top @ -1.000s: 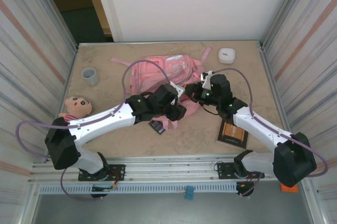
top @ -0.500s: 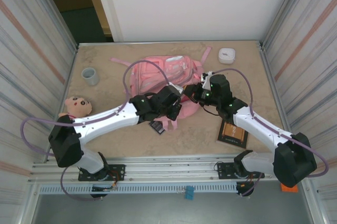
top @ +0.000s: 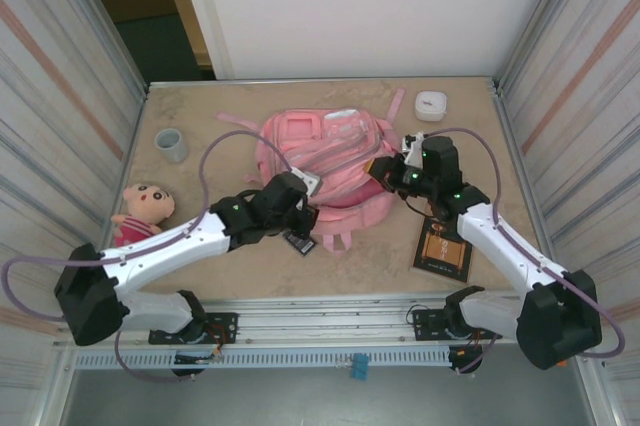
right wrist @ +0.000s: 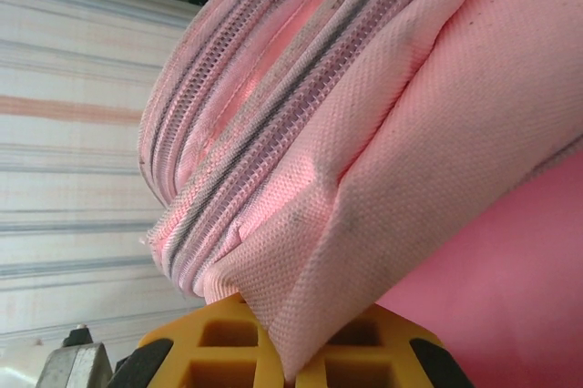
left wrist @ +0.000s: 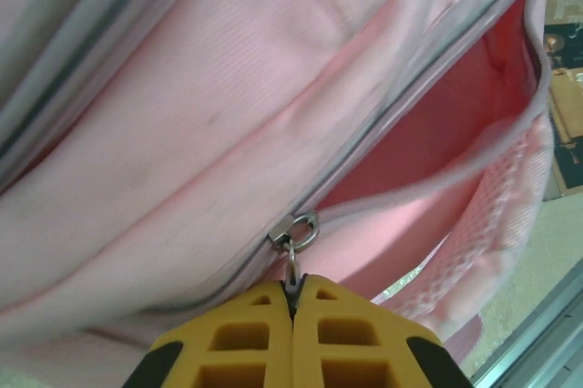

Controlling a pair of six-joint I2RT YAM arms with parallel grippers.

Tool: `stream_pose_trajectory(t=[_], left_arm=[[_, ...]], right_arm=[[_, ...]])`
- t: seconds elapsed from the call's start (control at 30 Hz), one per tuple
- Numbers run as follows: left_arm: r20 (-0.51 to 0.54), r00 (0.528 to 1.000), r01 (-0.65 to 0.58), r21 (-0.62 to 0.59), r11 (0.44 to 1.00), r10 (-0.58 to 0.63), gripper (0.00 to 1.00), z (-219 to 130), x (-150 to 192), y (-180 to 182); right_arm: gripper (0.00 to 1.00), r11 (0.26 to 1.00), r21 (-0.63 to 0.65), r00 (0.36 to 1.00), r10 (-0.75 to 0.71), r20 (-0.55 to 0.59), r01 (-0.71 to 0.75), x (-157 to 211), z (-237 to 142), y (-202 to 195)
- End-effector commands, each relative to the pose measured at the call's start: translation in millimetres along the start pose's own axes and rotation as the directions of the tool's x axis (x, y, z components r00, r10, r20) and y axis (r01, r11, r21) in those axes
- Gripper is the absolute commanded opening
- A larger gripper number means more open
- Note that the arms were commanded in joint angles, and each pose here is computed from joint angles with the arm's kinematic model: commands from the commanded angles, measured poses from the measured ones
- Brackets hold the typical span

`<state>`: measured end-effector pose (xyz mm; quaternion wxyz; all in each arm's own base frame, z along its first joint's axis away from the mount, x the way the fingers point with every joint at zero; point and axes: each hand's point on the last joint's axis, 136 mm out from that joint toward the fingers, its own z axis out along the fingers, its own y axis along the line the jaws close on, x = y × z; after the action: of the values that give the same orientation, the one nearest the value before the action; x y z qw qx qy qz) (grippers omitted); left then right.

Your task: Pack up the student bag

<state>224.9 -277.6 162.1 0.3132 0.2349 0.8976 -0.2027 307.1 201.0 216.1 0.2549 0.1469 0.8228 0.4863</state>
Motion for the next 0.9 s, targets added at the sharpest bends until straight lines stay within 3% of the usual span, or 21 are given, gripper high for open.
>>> stream_pose_trajectory(t=[0.0,0.03,0.13,0.2,0.4,0.53,0.63,0.7,0.87], left_arm=[[0.036,0.999,-0.001,0.041,0.999,-0.001,0.00,-9,0,11],[0.064,0.998,-0.008,0.082,0.997,0.003,0.00,-13,-4,7],[0.158,0.987,-0.038,0.165,0.986,0.012,0.00,-24,-24,-8],[0.197,0.980,-0.045,0.203,0.978,0.004,0.00,-27,-37,-17],[0.219,0.975,-0.029,0.310,0.950,-0.042,0.00,-21,-59,-40],[0.217,0.976,-0.041,0.321,0.946,-0.032,0.00,-19,-61,-44],[0.194,0.981,-0.037,0.281,0.959,-0.020,0.00,-16,-53,-37],[0.165,0.986,-0.016,0.192,0.981,-0.016,0.00,-11,-44,-19],[0.113,0.991,0.069,0.013,0.998,-0.070,0.00,-1,-19,37]], right_arm=[[0.00,0.993,-0.068,0.993,-0.086,0.084,0.092,-28,-25,29],[0.00,0.995,-0.064,0.994,-0.072,0.084,0.077,-30,-27,25],[0.33,0.997,-0.077,0.997,0.008,0.082,-0.001,-25,-23,19],[0.48,0.988,-0.136,0.993,0.082,0.080,-0.071,-12,-13,20],[0.56,0.977,-0.157,0.984,0.157,0.083,-0.142,22,5,20],[0.49,0.981,-0.139,0.987,0.148,0.064,-0.138,25,14,21],[0.21,0.983,-0.143,0.991,0.124,0.046,-0.116,21,16,24],[0.09,0.983,-0.154,0.994,0.102,0.036,-0.095,13,10,27],[0.00,0.980,-0.196,0.999,-0.029,-0.021,0.025,-15,-21,49]])
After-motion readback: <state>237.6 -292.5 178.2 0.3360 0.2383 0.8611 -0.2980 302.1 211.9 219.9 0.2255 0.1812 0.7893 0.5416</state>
